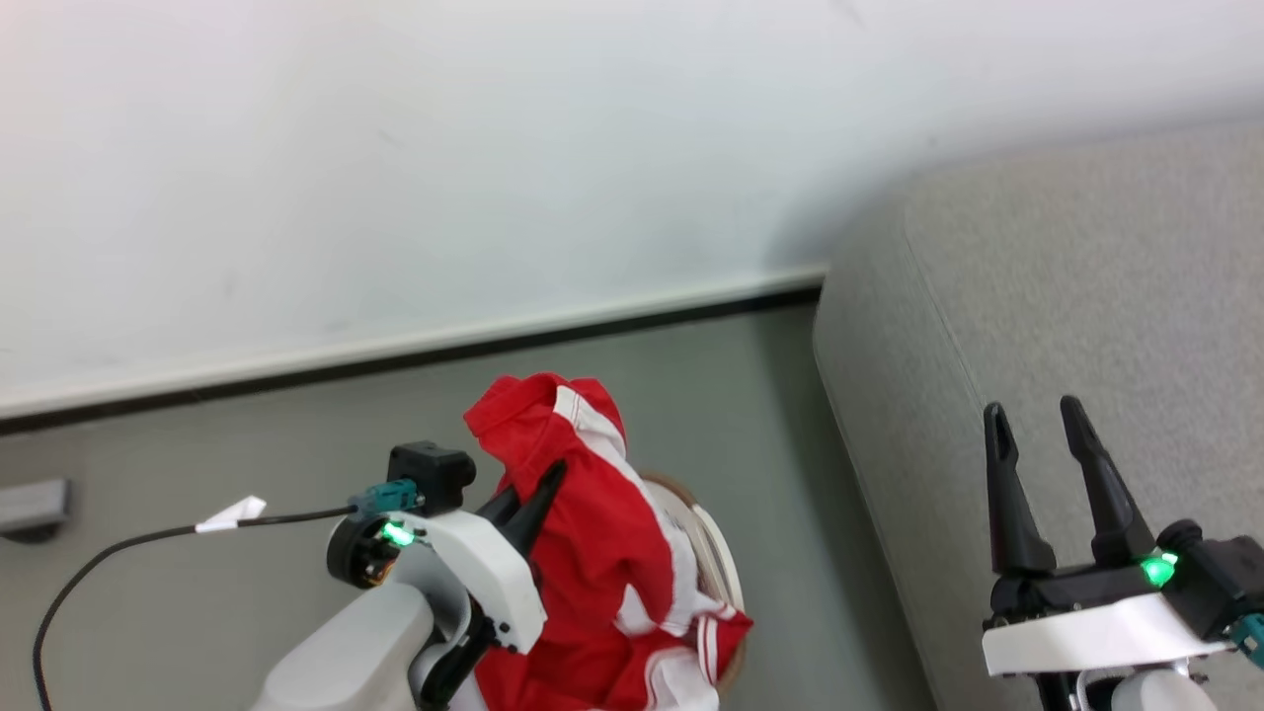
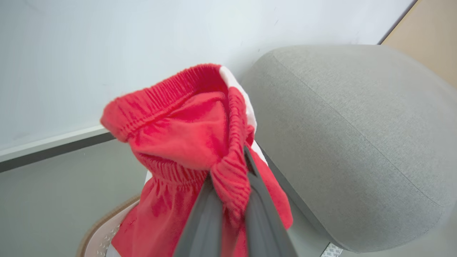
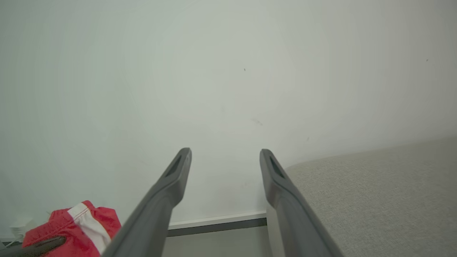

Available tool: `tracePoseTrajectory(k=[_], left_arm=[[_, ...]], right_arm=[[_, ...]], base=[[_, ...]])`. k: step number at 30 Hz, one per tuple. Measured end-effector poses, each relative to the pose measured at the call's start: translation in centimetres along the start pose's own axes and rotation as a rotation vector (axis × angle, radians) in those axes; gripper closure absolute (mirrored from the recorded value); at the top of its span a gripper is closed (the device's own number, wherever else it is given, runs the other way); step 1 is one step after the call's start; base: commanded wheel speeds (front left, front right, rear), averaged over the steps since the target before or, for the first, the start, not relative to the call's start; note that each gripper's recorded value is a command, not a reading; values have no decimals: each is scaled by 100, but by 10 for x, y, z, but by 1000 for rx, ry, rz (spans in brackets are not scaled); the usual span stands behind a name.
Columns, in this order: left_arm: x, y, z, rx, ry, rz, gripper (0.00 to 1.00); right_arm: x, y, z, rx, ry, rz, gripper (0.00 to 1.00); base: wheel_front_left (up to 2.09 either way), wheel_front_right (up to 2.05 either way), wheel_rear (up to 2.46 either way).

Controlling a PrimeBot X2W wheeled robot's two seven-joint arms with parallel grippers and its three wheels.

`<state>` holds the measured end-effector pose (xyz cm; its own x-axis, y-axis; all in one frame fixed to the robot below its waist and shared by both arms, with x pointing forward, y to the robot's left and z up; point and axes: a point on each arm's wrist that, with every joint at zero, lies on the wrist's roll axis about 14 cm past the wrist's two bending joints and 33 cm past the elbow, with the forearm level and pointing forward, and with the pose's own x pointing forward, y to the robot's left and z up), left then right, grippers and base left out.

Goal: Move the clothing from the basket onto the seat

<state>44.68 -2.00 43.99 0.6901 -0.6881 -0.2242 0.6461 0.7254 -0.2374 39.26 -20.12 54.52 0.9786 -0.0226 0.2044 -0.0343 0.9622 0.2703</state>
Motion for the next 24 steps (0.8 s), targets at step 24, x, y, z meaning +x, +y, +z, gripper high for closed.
tracePoseTrajectory(k=[24], left_arm=[[-74,-45,159,200,-436,7,100]], right_arm=[[-22,78,3,59,10,242,0]], base=[[0,0,0]])
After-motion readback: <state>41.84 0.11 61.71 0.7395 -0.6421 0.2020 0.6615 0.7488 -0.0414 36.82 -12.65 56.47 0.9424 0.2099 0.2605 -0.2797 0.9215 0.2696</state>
